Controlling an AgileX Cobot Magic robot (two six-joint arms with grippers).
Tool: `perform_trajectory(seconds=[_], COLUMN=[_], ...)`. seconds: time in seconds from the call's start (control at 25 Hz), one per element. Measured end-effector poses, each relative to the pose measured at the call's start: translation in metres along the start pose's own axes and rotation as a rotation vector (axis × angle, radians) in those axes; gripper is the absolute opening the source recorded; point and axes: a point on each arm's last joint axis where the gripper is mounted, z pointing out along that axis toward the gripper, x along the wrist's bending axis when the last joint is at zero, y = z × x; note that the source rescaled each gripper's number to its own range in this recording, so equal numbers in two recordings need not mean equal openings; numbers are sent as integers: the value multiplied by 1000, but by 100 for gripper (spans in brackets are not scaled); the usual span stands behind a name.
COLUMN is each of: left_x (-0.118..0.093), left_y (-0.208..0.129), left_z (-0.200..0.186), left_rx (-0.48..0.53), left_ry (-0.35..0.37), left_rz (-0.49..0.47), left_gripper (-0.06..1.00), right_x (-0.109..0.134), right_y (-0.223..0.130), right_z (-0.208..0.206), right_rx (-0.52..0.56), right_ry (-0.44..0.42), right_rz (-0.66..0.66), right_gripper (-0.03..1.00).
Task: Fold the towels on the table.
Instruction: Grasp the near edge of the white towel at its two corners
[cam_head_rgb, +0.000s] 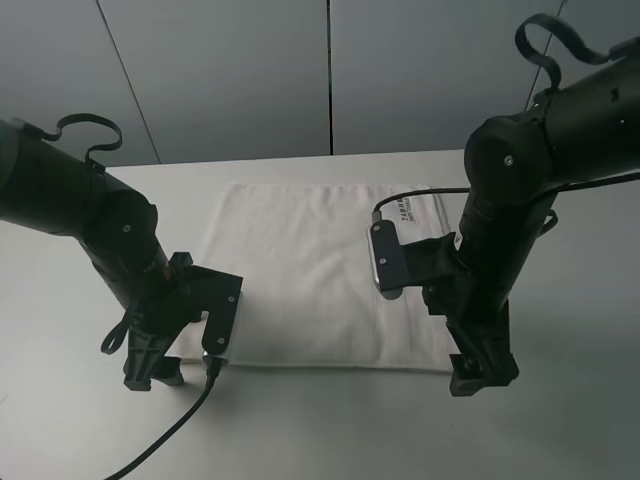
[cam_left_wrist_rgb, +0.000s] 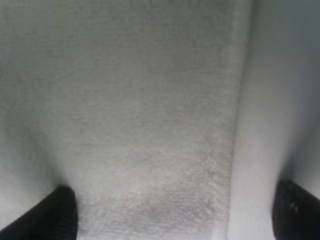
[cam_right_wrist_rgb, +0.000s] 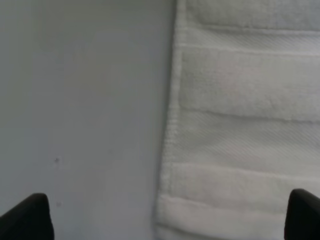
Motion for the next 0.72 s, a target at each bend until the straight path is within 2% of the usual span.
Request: perform_trajectory(seconds=[0.52, 0.72], left_x=[0, 0], left_y=[0, 0], left_z=[0, 0], left_rx=[4, 5], left_ry=[2, 2], left_rz=[-10, -11], left_gripper=[100, 100], right_x=[-3, -4], right_y=[-5, -4], right_z=[32, 37], right_rx=[28, 46], right_ry=[-22, -29], right_rz=[-10, -2], right_gripper=[99, 92])
